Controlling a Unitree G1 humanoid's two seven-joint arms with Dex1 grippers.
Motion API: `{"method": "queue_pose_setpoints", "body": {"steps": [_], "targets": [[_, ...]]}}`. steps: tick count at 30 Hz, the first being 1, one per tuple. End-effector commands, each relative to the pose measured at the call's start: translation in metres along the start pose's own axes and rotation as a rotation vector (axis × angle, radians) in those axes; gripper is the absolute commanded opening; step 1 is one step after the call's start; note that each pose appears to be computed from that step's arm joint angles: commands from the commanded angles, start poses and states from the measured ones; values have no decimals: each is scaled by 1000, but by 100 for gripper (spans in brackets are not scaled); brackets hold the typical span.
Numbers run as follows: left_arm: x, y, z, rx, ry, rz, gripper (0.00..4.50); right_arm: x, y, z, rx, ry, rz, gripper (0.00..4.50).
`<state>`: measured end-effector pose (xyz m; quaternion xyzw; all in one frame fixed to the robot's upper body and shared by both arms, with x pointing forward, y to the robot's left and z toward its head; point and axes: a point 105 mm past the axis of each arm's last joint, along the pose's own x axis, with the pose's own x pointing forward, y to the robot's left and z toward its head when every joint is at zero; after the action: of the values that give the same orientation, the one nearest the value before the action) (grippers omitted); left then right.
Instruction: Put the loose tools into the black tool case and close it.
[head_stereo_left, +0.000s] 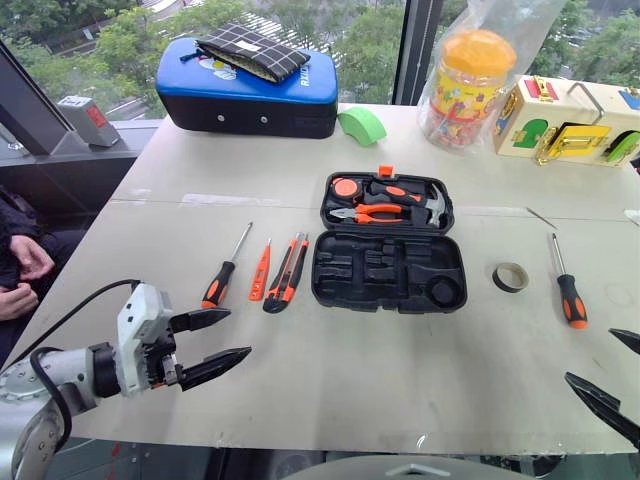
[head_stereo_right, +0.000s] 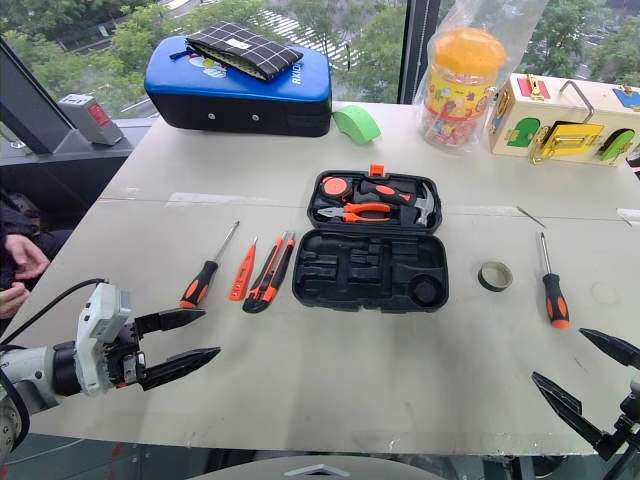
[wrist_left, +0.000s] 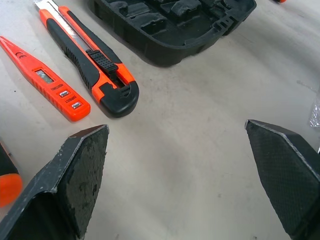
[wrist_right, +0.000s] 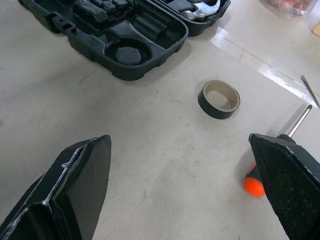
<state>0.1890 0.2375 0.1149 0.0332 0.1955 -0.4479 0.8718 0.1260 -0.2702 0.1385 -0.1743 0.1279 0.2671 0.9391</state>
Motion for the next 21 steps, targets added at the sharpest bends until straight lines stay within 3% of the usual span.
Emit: {"method": "queue_pose_setpoints", "body": {"steps": [1, 6, 8, 13, 21], "targets": [[4, 12, 17, 52, -60, 97, 444, 16, -1, 20, -45, -53, 34, 450], [22, 38, 44, 34, -155, 318, 444, 47, -2, 59, -102, -172, 117, 450], [23, 45, 45, -1, -123, 392, 444, 54, -1, 70, -103, -203, 158, 450], [19, 74, 48, -103, -94, 622, 444, 65, 27, 95, -115, -240, 429, 450], [30, 89, 14, -128, 84, 727, 444, 76, 35, 104, -144, -284, 503, 450]]}}
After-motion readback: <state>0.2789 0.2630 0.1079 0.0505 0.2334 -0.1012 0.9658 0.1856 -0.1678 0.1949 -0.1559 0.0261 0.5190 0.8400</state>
